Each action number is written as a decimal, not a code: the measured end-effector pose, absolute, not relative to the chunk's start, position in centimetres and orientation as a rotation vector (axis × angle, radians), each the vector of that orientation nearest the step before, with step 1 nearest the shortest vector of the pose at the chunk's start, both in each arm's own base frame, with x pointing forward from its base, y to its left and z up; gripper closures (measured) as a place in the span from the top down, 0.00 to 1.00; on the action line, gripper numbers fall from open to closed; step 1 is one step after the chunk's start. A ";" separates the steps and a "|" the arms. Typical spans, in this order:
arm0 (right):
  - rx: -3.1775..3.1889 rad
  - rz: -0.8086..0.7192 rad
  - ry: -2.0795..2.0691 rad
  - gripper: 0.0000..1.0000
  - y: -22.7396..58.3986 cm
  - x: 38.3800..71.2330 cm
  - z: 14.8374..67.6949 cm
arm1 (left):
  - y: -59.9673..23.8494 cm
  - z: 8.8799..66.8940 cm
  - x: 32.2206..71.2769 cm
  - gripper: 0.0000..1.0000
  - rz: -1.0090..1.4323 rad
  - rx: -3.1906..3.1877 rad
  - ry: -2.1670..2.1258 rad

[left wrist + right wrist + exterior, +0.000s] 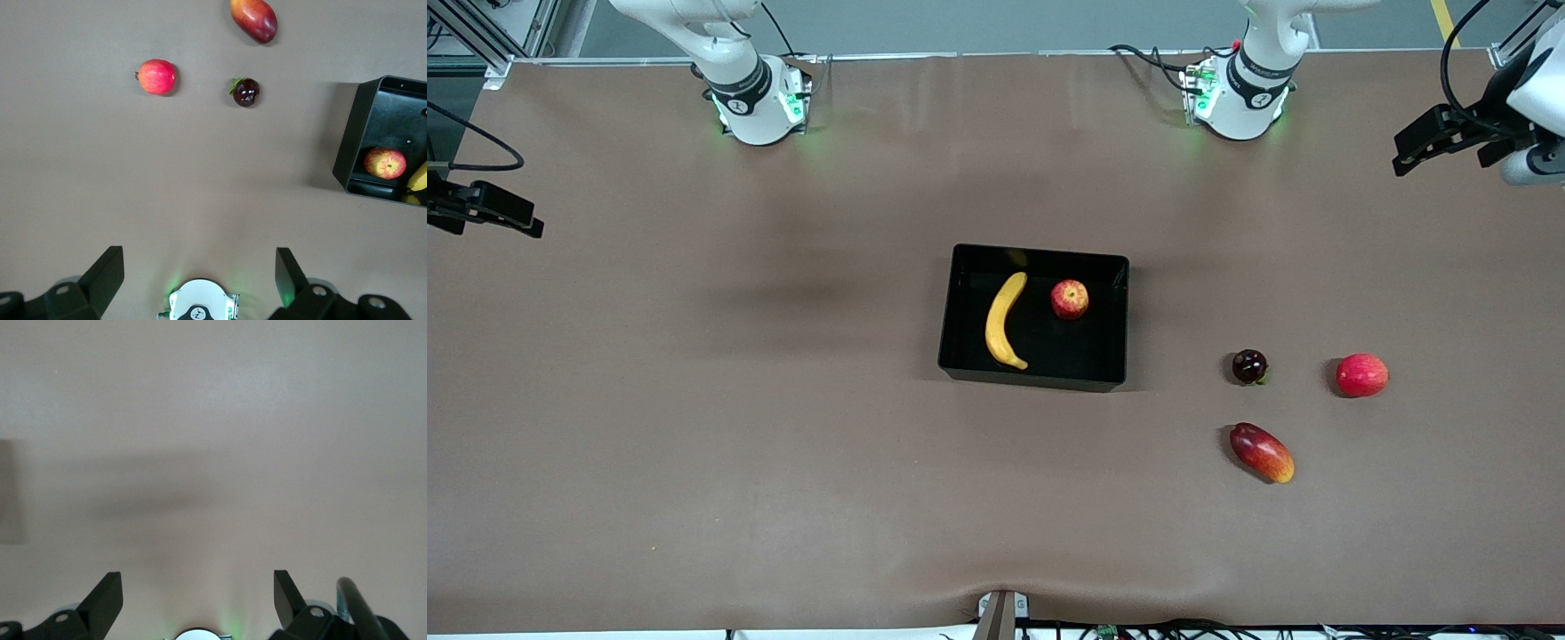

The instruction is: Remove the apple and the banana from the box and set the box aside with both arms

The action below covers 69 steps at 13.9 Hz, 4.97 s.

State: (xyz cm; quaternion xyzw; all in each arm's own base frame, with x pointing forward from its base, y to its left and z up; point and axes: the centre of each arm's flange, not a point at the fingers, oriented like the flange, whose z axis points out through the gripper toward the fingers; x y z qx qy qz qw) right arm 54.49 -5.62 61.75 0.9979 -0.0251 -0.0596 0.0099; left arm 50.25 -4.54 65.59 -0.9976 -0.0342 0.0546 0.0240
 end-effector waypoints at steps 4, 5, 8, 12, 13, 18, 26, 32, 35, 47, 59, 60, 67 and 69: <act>3.115 -0.187 -0.079 1.00 -5.7 54.5 61.7 | -8.8 61.2 52.6 1.00 0.267 -3.070 -0.026; 3.115 -0.188 -0.080 1.00 -5.7 54.5 61.7 | -10.4 60.1 53.2 1.00 0.271 -3.066 -0.032; 3.115 -0.188 -0.081 1.00 -5.7 54.5 61.7 | -16.3 56.6 53.8 1.00 0.298 -3.041 -0.178; 3.115 -0.188 -0.081 1.00 -5.7 54.5 61.7 | -25.4 50.8 52.7 1.00 0.292 -3.013 -0.401; 3.115 -0.188 -0.081 1.00 -5.7 54.5 61.7 | -27.5 49.4 52.1 1.00 0.292 -3.010 -0.439; 3.115 -0.188 -0.082 1.00 -5.8 54.5 61.7 | -35.7 41.4 48.2 1.00 0.257 -3.026 -0.537; 3.115 -0.188 -0.082 1.00 -5.8 54.5 61.7 | -39.0 30.3 46.8 1.00 0.220 -2.984 -0.586; 3.115 -0.188 -0.083 1.00 -5.8 54.5 61.7 | -39.6 26.5 47.9 1.00 0.161 -3.001 -0.523; 3.115 -0.188 -0.083 1.00 -5.8 54.5 61.7 | -40.0 24.8 48.0 1.00 0.160 -3.003 -0.494; 3.115 -0.188 -0.083 1.00 -5.8 54.5 61.7 | -40.6 21.4 47.6 0.93 0.182 -3.008 -0.472; 3.115 -0.188 -0.081 1.00 -5.7 54.5 61.7 | -39.3 34.5 55.8 0.69 -0.017 -3.043 -0.551; 3.115 -0.188 -0.082 1.00 -5.8 54.5 61.7 | -37.7 36.4 57.0 0.69 -0.041 -3.046 -0.528; 3.115 -0.187 -0.081 1.00 -5.7 54.5 61.7 | -18.9 39.7 65.5 0.69 -0.064 -3.077 -0.355; 3.115 -0.187 -0.081 1.00 -5.7 54.5 61.7 | -15.2 39.2 66.5 0.69 -0.047 -3.079 -0.299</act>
